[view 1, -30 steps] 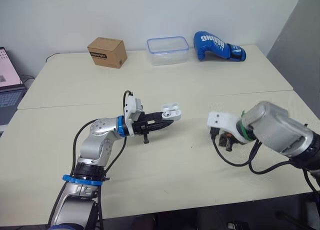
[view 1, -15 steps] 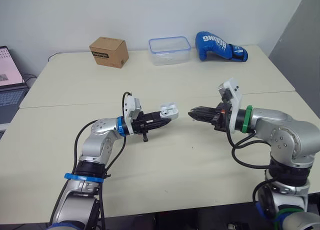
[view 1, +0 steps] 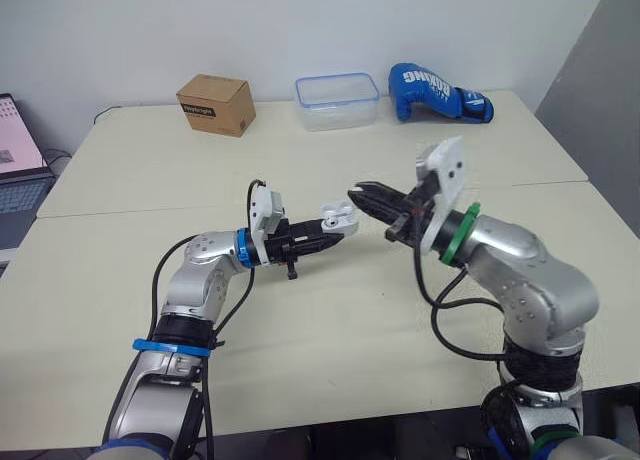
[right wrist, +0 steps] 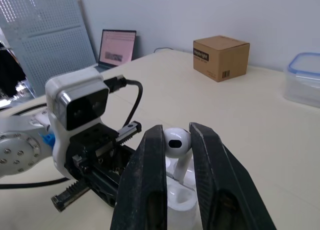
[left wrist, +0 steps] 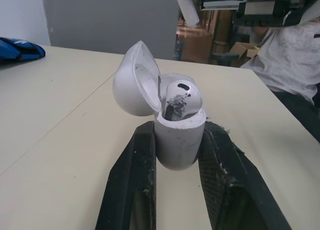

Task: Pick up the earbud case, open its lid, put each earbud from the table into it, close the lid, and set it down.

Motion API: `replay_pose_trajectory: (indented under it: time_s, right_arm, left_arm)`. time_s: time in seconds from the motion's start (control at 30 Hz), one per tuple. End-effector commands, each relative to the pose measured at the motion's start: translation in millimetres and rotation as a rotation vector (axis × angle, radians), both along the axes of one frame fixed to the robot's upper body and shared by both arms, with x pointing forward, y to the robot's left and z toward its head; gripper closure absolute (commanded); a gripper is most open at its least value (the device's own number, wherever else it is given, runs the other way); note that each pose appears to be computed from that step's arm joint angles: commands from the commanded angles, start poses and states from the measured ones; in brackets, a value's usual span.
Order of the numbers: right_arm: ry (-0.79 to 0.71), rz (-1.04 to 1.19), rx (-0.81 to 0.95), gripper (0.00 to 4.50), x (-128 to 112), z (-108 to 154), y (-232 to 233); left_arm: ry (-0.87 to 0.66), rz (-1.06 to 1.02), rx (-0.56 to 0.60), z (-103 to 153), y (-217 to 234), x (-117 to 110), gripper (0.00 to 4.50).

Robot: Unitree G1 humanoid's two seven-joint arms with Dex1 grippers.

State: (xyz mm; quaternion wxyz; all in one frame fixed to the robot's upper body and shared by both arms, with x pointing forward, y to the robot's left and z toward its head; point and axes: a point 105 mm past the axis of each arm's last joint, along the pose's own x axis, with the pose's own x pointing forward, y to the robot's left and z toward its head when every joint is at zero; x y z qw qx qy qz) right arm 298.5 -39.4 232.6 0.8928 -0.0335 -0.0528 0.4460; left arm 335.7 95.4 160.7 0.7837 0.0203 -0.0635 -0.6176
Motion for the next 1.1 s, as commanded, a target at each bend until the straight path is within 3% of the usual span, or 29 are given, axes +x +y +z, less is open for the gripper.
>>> replay_pose_trajectory:
  time_s: [0.03,1.1]
  right_arm:
    - [-0.1,-0.027,-0.006,4.15,0.0,7.3,2.9]
    - [-0.113,-0.052,-0.092,4.15,0.2,-16.7,4.6]
  left_arm:
    - [-0.048,-0.013,-0.012,15.5,-2.2,1.0,3.66]
    - [-0.055,-0.035,-0.018,24.7,0.8,-0.2,3.66]
